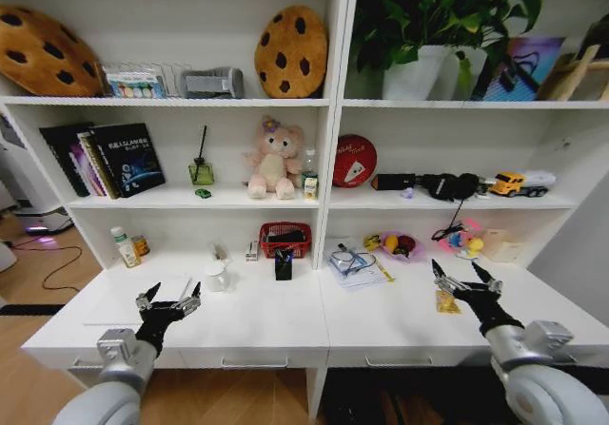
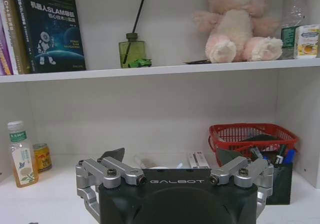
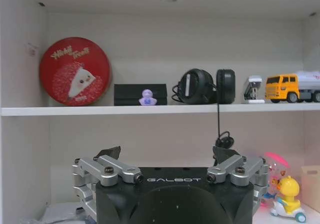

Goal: Organize the objects on the table.

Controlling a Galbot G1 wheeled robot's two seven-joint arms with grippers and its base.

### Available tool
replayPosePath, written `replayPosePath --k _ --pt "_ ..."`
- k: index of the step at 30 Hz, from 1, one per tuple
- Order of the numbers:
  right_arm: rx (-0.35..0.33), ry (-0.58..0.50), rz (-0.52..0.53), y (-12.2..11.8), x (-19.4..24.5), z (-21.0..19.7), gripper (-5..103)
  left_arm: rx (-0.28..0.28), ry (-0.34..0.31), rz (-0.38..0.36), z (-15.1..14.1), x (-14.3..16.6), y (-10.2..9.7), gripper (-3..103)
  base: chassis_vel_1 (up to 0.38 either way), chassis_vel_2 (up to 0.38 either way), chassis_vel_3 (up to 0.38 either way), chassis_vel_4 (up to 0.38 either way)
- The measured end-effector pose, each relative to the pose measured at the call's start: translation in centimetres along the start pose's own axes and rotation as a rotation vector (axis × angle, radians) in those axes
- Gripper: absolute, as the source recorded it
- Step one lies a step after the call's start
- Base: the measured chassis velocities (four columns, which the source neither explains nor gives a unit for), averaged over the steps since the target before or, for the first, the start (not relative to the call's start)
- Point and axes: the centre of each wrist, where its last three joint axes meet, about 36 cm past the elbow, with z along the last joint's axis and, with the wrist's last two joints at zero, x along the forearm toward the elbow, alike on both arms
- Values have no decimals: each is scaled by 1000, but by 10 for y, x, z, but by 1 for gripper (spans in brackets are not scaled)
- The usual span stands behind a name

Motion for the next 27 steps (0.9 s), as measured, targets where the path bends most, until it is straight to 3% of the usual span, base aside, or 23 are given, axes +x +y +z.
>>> replayPosePath --k 6,8,9,11,18,27 --pt "-101 51 38 -10 -34 20 100 0 0 1 0 0 0 100 -134 -172 124 158" --pt "-136 161 108 -14 -56 27 100 0 0 1 0 0 0 100 -19 -82 31 20" --pt "-136 161 108 -14 -56 27 100 0 0 1 0 0 0 100 -6 -82 20 -6" --pt "-174 301 145 -15 -73 38 100 0 0 1 0 0 0 100 13 37 -9 -22" --pt "-97 451 151 -24 -98 91 100 0 0 0 0 0 0 100 38 66 -32 -35" --pt "-53 476 169 -33 -113 122 101 0 0 0 0 0 0 100 0 0 0 0"
